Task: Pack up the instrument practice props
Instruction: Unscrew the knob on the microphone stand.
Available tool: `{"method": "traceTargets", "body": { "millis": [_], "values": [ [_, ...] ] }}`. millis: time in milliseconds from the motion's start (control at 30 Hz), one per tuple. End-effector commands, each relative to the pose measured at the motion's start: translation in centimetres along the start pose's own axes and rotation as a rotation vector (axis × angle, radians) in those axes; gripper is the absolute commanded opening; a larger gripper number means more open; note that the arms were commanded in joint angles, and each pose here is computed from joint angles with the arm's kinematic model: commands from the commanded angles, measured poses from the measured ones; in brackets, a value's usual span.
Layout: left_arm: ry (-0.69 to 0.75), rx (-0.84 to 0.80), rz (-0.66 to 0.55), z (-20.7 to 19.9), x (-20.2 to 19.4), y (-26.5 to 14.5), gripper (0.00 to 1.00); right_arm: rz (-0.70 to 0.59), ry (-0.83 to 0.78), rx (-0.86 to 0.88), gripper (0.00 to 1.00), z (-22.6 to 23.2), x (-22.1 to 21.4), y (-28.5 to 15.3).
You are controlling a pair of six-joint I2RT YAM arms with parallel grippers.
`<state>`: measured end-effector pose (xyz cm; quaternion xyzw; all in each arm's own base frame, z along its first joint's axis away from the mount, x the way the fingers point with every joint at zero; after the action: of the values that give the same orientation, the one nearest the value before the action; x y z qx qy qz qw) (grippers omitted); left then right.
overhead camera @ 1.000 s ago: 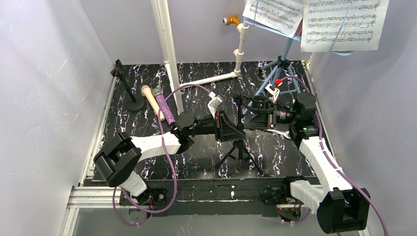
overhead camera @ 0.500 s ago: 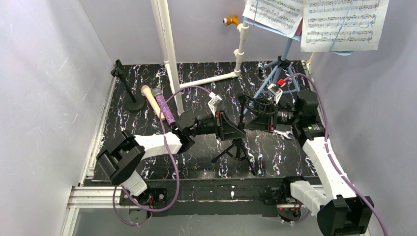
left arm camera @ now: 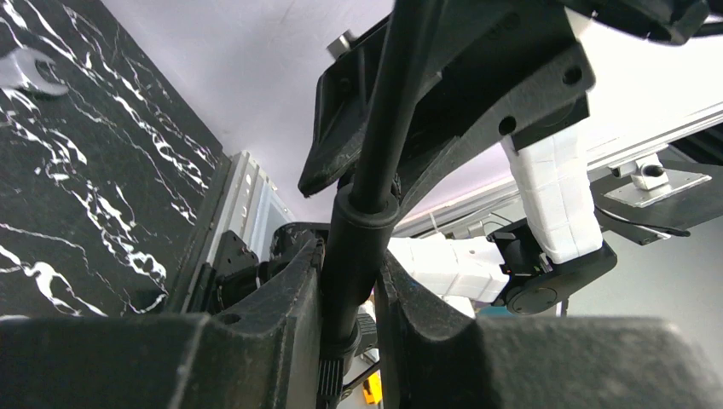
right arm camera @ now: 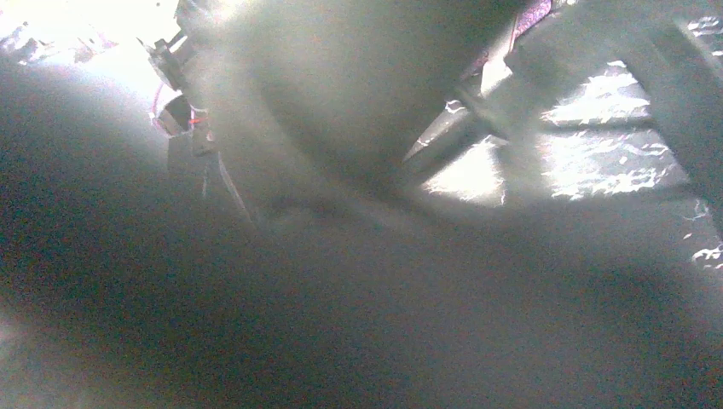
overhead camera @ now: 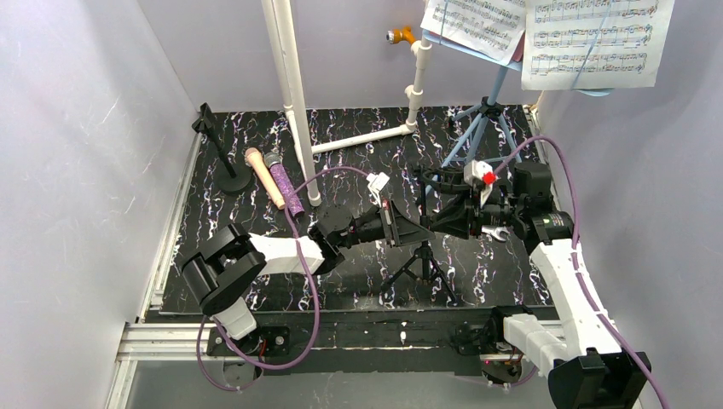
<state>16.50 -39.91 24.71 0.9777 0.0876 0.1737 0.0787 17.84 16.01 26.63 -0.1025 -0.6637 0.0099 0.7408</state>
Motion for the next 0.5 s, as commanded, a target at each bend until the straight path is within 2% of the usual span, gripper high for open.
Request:
{"method": "traceTargets", "body": {
  "millis": [0, 100, 167, 200, 267, 367, 467],
  "values": [
    [-0.017, -0.185, -0.168, -5.9, 3.2, 1.3, 0.00, 0.012, -0.369, 0.160, 0.01, 3.1, -2.1, -0.3],
    [0.014, -0.185, -0.139, -5.7, 2.7, 1.2, 0.00, -0.022, -0.312, 0.168, 0.01, 3.3, -1.9, -0.2],
    [0.052, -0.183, -0.114, -5.4, 2.4, 0.9, 0.00, -0.031, -0.243, 0.162, 0.34, 3.2, -1.6, -0.2],
    [0.069, -0.183, -0.103, -5.3, 2.3, 0.7, 0.00, -0.028, -0.213, 0.156, 0.45, 3.2, -1.5, -0.2],
    [0.120, -0.189, -0.082, -5.5, 2.0, 0.3, 0.00, -0.017, -0.123, 0.131, 0.60, 2.8, -1.4, -0.1],
    [0.202, -0.206, -0.065, -6.4, 2.1, -0.5, 0.00, -0.014, 0.047, 0.063, 0.73, 1.6, -1.0, 0.1],
    [0.270, -0.197, -0.047, -6.6, 2.2, -1.3, 0.00, -0.056, 0.181, 0.066, 0.76, 1.4, -0.2, 0.3]
  ]
}}
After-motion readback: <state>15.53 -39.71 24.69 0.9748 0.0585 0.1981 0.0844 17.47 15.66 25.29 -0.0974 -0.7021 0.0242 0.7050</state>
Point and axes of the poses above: each gripper's point midway between its finger pads, its own y axis out along the fingers, its own z axis along the line the jaws close on, x = y × z, the point moved 3 cm from there along -y, back along the fingers, and after that the axes turned 7 degrees about -y, right-handed, at the moved point
